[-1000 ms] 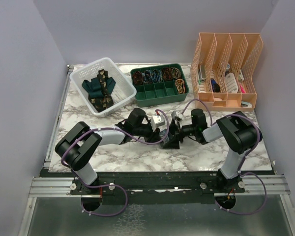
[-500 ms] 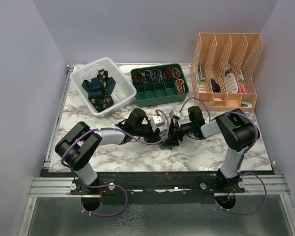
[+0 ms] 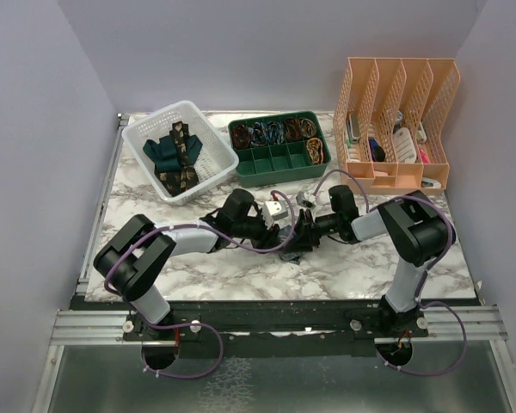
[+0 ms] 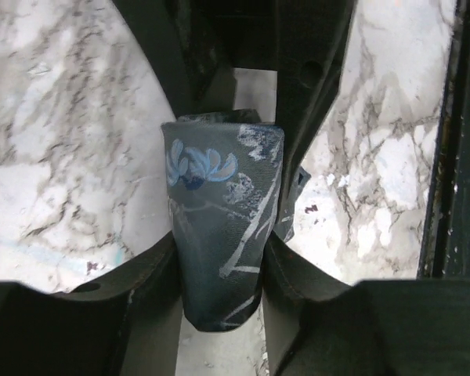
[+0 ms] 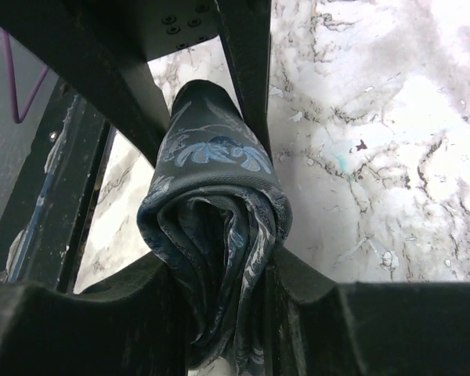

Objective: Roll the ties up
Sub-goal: Pick up the tie at the center of the board, then place the tie in the storage box.

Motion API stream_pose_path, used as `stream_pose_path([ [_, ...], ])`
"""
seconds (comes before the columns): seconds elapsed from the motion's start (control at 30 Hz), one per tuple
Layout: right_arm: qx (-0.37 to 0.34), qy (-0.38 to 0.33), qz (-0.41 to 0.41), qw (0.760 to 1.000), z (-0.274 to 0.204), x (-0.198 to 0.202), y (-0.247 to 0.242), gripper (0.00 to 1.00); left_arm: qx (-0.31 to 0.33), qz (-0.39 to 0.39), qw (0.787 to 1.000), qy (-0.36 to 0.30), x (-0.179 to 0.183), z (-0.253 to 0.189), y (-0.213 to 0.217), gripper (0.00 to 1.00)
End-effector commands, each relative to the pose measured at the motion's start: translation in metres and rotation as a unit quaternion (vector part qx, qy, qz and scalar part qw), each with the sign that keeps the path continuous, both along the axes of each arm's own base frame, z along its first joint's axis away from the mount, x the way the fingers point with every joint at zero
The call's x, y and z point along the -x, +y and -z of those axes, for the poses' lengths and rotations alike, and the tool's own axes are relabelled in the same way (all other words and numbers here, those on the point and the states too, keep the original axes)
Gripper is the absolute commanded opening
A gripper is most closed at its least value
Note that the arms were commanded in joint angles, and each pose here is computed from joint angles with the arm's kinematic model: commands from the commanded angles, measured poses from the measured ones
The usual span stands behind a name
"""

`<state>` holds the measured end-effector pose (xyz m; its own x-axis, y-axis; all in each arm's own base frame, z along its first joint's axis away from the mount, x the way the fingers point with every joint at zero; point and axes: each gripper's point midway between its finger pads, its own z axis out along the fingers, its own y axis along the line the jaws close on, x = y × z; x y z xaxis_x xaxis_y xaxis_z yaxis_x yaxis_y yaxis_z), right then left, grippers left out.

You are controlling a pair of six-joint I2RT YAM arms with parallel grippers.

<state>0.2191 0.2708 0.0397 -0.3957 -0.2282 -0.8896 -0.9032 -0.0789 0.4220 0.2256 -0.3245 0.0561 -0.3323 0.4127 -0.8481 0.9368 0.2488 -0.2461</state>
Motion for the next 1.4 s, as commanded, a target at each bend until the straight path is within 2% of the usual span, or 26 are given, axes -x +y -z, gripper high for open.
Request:
stream_pose_path([
  [0.0, 0.015, 0.004, 0.021, 1.000, -0.007, -0.001, 0.001, 0.18, 0.017, -0.071, 0.996, -0.049, -0.035, -0.028, 0.009, 0.58],
  [0.07, 0.028, 0.001, 0.043, 0.999, -0.008, -0.007, 0.000, 0.17, 0.025, -0.100, 0.993, -0.050, -0.044, -0.037, 0.015, 0.74],
  [0.1, 0.033, 0.000, 0.054, 0.998, -0.009, -0.010, 0.000, 0.15, 0.028, -0.120, 0.991, -0.054, -0.049, -0.042, 0.019, 0.88],
  [0.17, 0.041, -0.001, 0.069, 0.997, -0.010, -0.014, -0.001, 0.13, 0.043, -0.137, 0.988, -0.061, -0.055, -0.054, 0.024, 0.98],
  [0.37, 0.062, 0.004, 0.120, 0.991, -0.016, -0.028, -0.003, 0.09, 0.069, -0.194, 0.975, -0.080, -0.067, -0.086, 0.039, 0.99],
  [0.53, 0.099, -0.010, 0.216, 0.971, -0.039, -0.056, -0.012, 0.09, 0.099, -0.275, 0.949, -0.117, -0.079, -0.125, 0.066, 0.99],
  [0.73, 0.168, -0.009, 0.343, 0.924, -0.071, -0.098, -0.030, 0.09, 0.133, -0.381, 0.902, -0.152, -0.089, -0.162, 0.109, 0.99],
  [0.87, 0.211, 0.017, 0.404, 0.890, -0.087, -0.123, -0.038, 0.09, 0.138, -0.426, 0.880, -0.158, -0.090, -0.169, 0.133, 0.99],
  [1.1, 0.241, 0.040, 0.490, 0.837, -0.117, -0.187, -0.037, 0.09, 0.133, -0.456, 0.865, -0.159, -0.089, -0.163, 0.151, 0.99],
  [1.37, 0.259, 0.035, 0.533, 0.805, -0.126, -0.256, -0.025, 0.09, 0.126, -0.459, 0.864, -0.163, -0.084, -0.163, 0.159, 0.99],
])
